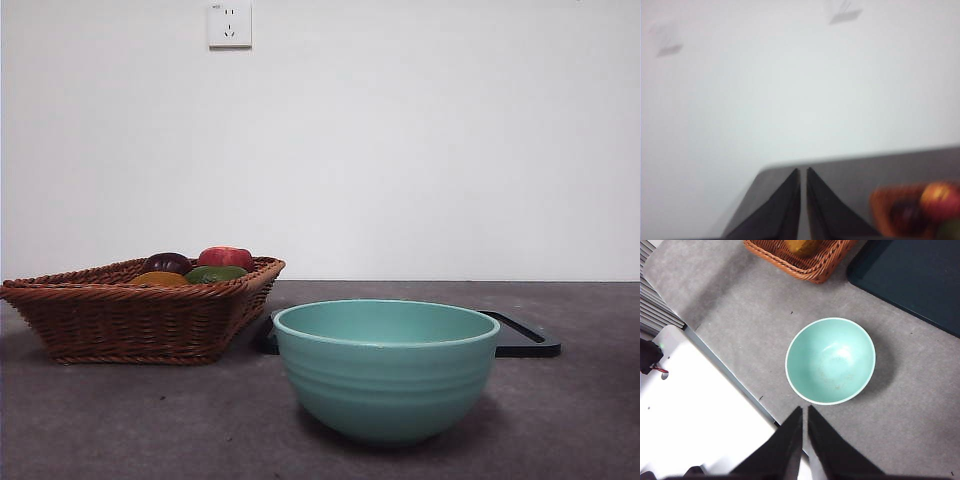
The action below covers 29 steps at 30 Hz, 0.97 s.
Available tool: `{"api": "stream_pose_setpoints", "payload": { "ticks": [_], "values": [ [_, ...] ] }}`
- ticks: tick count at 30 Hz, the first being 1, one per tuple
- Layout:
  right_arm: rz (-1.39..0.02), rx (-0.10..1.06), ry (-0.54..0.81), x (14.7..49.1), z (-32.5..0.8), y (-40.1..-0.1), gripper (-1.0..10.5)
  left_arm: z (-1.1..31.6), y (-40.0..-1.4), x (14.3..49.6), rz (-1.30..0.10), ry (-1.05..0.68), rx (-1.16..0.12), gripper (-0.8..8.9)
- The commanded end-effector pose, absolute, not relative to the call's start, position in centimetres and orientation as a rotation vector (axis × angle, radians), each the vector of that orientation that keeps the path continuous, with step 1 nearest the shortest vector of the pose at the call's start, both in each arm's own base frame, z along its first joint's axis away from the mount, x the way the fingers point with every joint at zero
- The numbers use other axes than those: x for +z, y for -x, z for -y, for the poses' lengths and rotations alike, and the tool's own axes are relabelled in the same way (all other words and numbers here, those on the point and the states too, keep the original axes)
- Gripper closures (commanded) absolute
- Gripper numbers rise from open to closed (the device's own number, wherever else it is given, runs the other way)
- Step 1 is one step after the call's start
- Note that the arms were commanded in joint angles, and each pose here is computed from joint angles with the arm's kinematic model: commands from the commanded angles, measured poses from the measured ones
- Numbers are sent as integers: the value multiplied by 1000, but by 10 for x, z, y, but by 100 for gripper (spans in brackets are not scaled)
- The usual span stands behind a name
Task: Pick up the wifruite, put it on the bowl, pick up the plate, put it on desk
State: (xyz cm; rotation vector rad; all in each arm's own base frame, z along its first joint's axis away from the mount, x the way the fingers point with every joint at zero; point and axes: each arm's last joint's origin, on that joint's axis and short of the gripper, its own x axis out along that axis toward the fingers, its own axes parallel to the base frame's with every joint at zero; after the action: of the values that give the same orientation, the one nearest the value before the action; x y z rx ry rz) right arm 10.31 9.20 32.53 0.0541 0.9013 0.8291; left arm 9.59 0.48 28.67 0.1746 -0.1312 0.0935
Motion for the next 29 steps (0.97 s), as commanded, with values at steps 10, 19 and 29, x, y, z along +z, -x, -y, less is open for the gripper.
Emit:
{"api": "stream_pose_setpoints", "payload": {
  "ticks": [10,19,29],
  "values": [
    [-882,844,-47,329,-94,-103,937,-6,-98,187,-6,-137,104,794],
    [-882,844,-47,329,-94,-103,937,-6,-97,159,-80,-137,99,794],
    [-865,848,-51,330,-94,-104,937,-6,-95,149,-184,-109,92,794]
  ]
}}
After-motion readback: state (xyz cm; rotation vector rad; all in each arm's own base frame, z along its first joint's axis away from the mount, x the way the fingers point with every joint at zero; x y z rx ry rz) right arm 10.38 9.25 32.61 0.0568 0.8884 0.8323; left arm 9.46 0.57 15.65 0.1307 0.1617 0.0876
